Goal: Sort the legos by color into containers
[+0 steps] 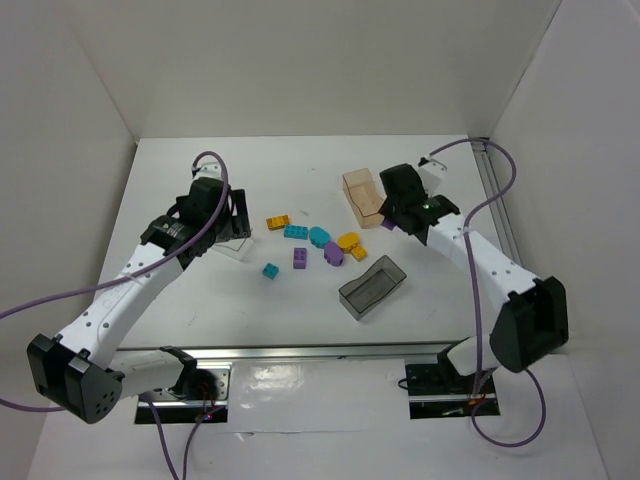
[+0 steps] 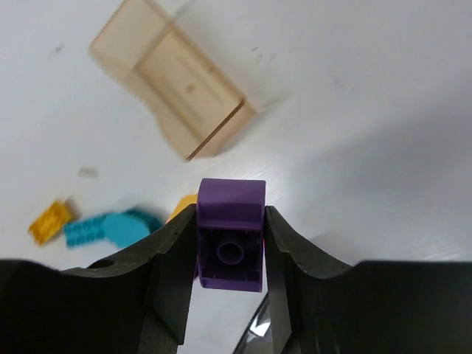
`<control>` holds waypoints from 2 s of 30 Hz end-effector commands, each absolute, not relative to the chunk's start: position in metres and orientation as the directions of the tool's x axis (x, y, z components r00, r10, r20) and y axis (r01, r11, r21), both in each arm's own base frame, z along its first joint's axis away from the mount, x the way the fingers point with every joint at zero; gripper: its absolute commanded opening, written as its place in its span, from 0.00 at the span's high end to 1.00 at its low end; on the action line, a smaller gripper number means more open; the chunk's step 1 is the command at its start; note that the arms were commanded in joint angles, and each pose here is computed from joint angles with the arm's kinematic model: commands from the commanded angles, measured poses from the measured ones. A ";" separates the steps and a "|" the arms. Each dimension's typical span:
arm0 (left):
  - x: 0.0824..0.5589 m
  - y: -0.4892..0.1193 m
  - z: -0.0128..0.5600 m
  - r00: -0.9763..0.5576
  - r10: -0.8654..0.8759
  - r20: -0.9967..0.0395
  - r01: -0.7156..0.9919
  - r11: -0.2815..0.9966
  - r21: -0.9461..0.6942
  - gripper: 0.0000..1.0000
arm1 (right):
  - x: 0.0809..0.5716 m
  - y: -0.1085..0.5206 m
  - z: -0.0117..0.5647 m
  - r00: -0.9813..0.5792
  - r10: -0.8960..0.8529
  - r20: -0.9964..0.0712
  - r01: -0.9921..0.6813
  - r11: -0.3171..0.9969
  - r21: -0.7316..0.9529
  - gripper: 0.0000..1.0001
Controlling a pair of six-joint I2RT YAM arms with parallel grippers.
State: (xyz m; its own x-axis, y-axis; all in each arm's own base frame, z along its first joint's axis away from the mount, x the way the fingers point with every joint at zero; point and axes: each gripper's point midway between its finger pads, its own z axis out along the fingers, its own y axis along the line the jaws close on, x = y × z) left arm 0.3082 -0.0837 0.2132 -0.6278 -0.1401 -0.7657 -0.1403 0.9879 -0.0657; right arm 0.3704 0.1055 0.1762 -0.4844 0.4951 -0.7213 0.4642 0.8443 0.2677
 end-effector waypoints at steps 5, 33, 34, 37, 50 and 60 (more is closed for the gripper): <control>0.306 -0.089 0.220 -0.612 -0.152 -0.776 -0.119 0.988 -0.100 0.00 | 0.287 0.148 0.146 -0.666 0.302 -0.682 0.235 0.953 0.193 0.67; 0.309 -0.099 0.212 -0.642 -0.147 -0.752 -0.098 0.989 -0.109 0.00 | 0.341 0.111 0.077 -0.658 0.178 -0.732 0.351 0.932 -0.089 0.59; 0.309 -0.099 0.212 -0.642 -0.147 -0.752 -0.098 0.989 -0.109 0.00 | 0.344 0.107 0.073 -0.667 0.173 -0.725 0.357 0.928 -0.106 0.56; 0.309 -0.101 0.212 -0.644 -0.156 -0.749 -0.097 0.988 -0.122 0.00 | 0.349 0.106 0.082 -0.664 0.181 -0.726 0.366 0.925 -0.104 0.25; 0.307 -0.104 0.207 -0.657 -0.153 -0.738 -0.096 0.988 -0.119 0.00 | 0.328 0.199 0.146 -0.621 0.073 -0.781 0.053 0.997 0.052 0.09; 0.306 -0.103 0.210 -0.651 -0.156 -0.743 -0.095 0.988 -0.124 0.00 | 0.331 0.236 0.134 -0.652 -0.012 -0.758 -0.046 0.999 0.024 0.11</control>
State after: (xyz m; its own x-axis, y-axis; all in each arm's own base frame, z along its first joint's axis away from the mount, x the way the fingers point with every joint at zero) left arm 0.3059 -0.1002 0.2057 -0.6598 -0.1457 -0.7372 -0.0997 0.9893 -0.1062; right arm 0.3174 0.2110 0.1135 -0.6868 -0.0046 -0.7268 0.0064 0.9999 -0.0124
